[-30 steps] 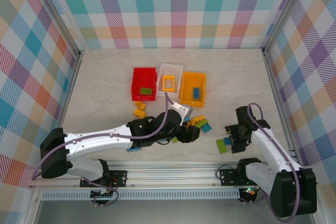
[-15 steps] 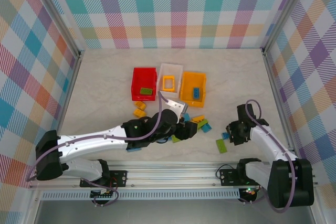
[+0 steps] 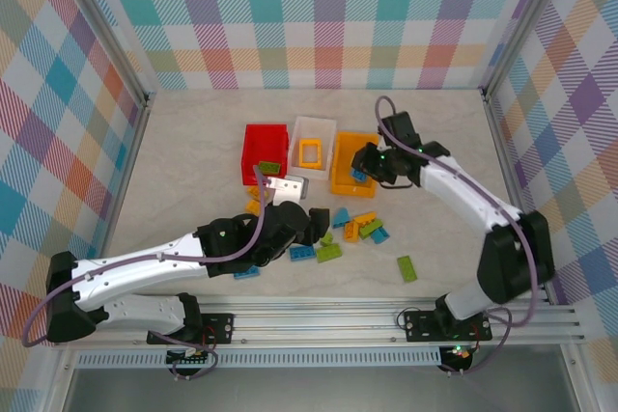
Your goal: Sort the legos into containers by color
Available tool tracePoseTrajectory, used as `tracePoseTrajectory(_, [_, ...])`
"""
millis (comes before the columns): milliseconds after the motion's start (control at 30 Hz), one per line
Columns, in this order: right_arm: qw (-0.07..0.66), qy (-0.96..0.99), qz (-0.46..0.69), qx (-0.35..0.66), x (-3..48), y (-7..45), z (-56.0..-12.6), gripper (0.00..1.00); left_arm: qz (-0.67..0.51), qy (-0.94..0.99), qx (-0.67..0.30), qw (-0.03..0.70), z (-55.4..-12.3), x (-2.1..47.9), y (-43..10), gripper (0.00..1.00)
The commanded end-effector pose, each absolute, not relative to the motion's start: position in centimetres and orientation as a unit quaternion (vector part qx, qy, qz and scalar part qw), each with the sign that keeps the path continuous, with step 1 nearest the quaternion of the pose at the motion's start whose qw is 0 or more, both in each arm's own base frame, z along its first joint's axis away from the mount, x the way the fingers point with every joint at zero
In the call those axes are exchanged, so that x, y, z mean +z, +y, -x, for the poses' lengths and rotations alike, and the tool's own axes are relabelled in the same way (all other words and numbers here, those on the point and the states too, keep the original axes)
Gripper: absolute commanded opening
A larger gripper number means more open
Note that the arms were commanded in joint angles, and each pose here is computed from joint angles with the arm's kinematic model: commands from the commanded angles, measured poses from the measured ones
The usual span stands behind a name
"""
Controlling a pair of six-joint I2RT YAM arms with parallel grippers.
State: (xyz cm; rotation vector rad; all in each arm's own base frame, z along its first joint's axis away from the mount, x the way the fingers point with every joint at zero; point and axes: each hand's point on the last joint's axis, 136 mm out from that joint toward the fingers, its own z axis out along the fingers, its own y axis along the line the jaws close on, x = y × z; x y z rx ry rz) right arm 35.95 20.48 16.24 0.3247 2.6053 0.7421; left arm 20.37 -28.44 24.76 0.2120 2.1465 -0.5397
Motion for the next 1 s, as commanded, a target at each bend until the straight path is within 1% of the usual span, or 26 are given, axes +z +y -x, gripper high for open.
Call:
tracePoseTrajectory(0, [0.172, 0.951, -0.077, 0.245, 14.2, 21.3, -37.2, 0.18, -0.057, 0.862, -0.203, 0.46, -20.7, 26.1, -26.7, 0.68])
tracePoseTrajectory(133, [0.149, 0.96, -0.064, 0.227, 12.3, 22.4, -39.8, 0.2, -0.053, 0.865, -0.201, 0.457, -20.6, 25.8, -26.3, 0.68])
tracePoseTrajectory(267, [0.119, 0.968, -0.064, 0.211, 10.1, 23.0, -41.1, 0.23, -0.048, 0.87, -0.191, 0.451, -20.5, 25.3, -25.8, 0.67])
tracePoseTrajectory(300, [0.114, 0.97, -0.065, 0.207, 9.7, 23.0, -41.2, 0.25, -0.044, 0.872, -0.186, 0.45, -20.5, 25.1, -25.5, 0.67])
tracePoseTrajectory(367, [0.112, 0.971, -0.071, 0.198, 9.4, 22.8, -41.3, 0.38, -0.034, 0.877, -0.175, 0.446, -20.5, 24.7, -24.8, 0.67])
tracePoseTrajectory(433, [0.118, 0.971, -0.072, 0.195, 9.6, 22.6, -41.4, 0.45, -0.021, 0.883, -0.162, 0.439, -20.4, 24.1, -23.8, 0.66])
tracePoseTrajectory(533, [0.132, 0.969, -0.07, 0.199, 10.8, 22.5, -41.2, 0.52, -0.002, 0.892, -0.149, 0.428, -20.4, 23.3, -22.5, 0.66])
tracePoseTrajectory(667, [0.156, 0.964, -0.053, 0.208, 13.3, 22.7, -40.9, 0.59, 0.021, 0.902, -0.138, 0.408, -20.4, 22.1, -20.7, 0.65])
tracePoseTrajectory(800, [0.193, 0.96, -0.028, 0.202, 16.5, 23.0, -40.1, 0.58, 0.06, 0.921, -0.117, 0.368, -20.7, 20.1, -18.8, 0.65])
tracePoseTrajectory(867, [0.223, 0.953, 0.001, 0.204, 18.4, 23.9, -38.9, 0.57, 0.09, 0.933, -0.108, 0.332, -21.1, 18.3, -17.6, 0.65])
tracePoseTrajectory(967, [0.267, 0.935, 0.077, 0.219, 20.6, 26.5, -35.5, 0.57, 0.133, 0.944, -0.117, 0.278, -22.1, 15.5, -16.1, 0.64])
